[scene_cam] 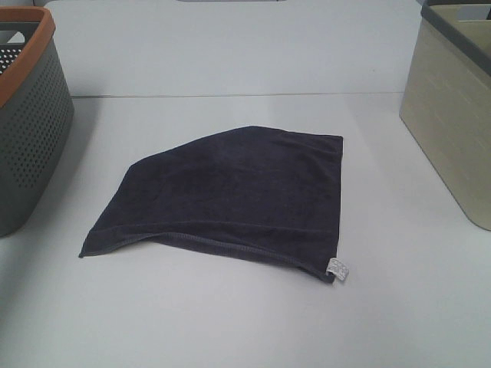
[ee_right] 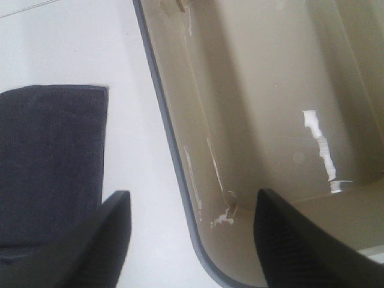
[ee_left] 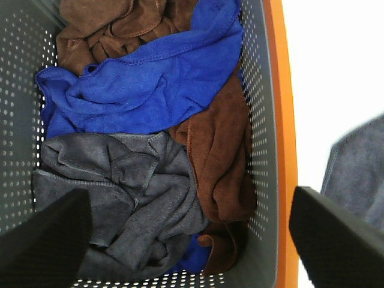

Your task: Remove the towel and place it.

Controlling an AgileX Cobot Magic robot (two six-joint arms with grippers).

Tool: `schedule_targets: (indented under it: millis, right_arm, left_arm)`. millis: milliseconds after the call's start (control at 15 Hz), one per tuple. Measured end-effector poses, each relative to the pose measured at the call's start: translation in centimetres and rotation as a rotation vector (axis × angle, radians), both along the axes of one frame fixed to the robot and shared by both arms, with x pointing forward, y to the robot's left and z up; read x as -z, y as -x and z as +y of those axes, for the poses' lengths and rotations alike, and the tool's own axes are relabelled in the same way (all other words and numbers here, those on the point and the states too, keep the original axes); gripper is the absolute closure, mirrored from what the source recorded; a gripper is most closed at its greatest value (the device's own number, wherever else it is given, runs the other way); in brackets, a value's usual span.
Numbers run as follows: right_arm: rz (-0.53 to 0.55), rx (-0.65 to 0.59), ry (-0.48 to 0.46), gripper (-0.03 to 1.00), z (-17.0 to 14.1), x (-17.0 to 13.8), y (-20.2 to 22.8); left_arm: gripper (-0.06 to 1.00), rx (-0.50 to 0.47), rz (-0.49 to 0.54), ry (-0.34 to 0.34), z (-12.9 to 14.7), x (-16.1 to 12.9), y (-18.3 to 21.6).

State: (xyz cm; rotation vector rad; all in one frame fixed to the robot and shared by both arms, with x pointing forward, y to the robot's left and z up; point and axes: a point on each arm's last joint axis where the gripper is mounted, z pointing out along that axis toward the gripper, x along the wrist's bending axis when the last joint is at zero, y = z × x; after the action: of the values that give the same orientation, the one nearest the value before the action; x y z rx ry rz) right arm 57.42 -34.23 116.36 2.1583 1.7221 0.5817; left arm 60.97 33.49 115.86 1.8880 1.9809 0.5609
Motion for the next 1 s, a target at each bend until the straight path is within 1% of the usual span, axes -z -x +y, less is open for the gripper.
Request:
schedule_targets:
  millis: [133,200,333,467,600,800,1000]
  right_arm:
    - [0.004,-0.042,-0.051,0.36,0.7,0.3,0.6]
    - [0.024,-0.061,-0.053,0.36,1.2,0.8,1.3]
    - [0.042,-0.116,0.000,0.36,2.8,1.0,3.0]
    - [0.030,-0.202,0.047,0.36,5.2,0.5,5.1]
    - [0.007,-0.254,0.042,0.36,7.1,-0.1,7.5]
    - [-0.017,-0.273,0.044,0.36,7.3,-0.1,11.6]
    - [-0.056,-0.271,0.049,0.36,6.7,0.4,16.4]
  left_arm:
    - [0.11,-0.004,-0.009,-0.006,-0.1,-0.8,1.7]
    - [0.11,-0.012,-0.015,-0.024,0.0,-1.3,3.1]
    - [0.11,-0.041,-0.011,-0.052,0.2,-1.6,5.9]
    - [0.11,-0.052,-0.003,-0.071,0.2,-1.5,8.5]
    - [0.11,-0.059,-0.004,-0.066,0.0,-1.4,10.8]
    - [0.11,-0.072,-0.024,-0.060,-0.4,-1.3,15.0]
    - [0.11,-0.056,-0.083,-0.074,-0.9,-1.4,19.8]
